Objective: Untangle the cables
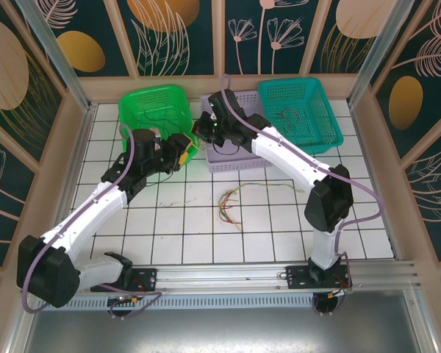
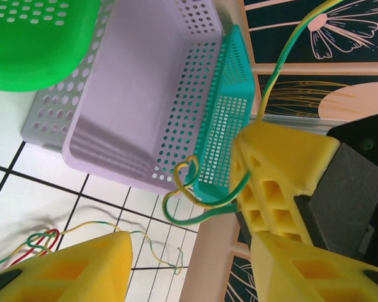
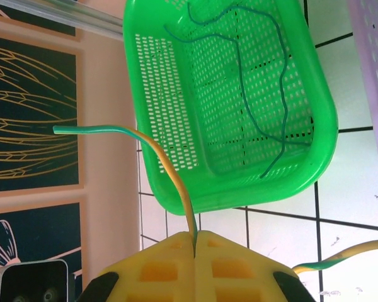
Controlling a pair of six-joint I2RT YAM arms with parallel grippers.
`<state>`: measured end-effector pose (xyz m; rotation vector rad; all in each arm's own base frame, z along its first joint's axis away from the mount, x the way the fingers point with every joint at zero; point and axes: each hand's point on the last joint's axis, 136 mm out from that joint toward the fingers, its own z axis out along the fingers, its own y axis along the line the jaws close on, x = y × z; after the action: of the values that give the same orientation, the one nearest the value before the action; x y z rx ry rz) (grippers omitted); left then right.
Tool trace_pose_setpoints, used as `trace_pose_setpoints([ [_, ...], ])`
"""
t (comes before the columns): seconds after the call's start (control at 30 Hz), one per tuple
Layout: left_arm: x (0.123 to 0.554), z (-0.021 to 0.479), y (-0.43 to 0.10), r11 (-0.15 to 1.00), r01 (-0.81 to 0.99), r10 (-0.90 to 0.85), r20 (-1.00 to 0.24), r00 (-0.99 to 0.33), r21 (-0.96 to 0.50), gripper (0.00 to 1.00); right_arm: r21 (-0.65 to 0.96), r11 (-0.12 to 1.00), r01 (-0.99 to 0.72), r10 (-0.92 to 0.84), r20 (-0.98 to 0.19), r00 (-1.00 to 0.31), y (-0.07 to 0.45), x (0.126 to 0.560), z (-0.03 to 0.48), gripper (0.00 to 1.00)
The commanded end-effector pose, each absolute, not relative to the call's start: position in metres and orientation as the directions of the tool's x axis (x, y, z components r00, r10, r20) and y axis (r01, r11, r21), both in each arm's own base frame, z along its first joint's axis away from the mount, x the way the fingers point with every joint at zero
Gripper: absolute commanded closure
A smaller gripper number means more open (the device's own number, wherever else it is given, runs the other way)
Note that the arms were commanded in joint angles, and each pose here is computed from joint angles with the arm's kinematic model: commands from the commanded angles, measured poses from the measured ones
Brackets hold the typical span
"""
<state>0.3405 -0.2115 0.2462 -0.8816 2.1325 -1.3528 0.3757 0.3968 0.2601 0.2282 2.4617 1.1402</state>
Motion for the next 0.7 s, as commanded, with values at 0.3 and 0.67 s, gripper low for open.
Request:
trace_pose_setpoints([
  [0.3,0.353,0.252,-0.216,0.353,-0.202,-0.713,-0.124,-0.69,-0.913,0.84,0.847,0.526,0.082,0.352,-0.129,-0.927,0.401,0.362,0.264,1.0],
  [0.67,0.306,0.207,-0.182,0.394,-0.31,-0.752,-0.11,-0.65,-0.865,1.0,0.899,0.437,0.016,0.568,-0.262,-0.78,0.328,0.441,0.313,1.0],
])
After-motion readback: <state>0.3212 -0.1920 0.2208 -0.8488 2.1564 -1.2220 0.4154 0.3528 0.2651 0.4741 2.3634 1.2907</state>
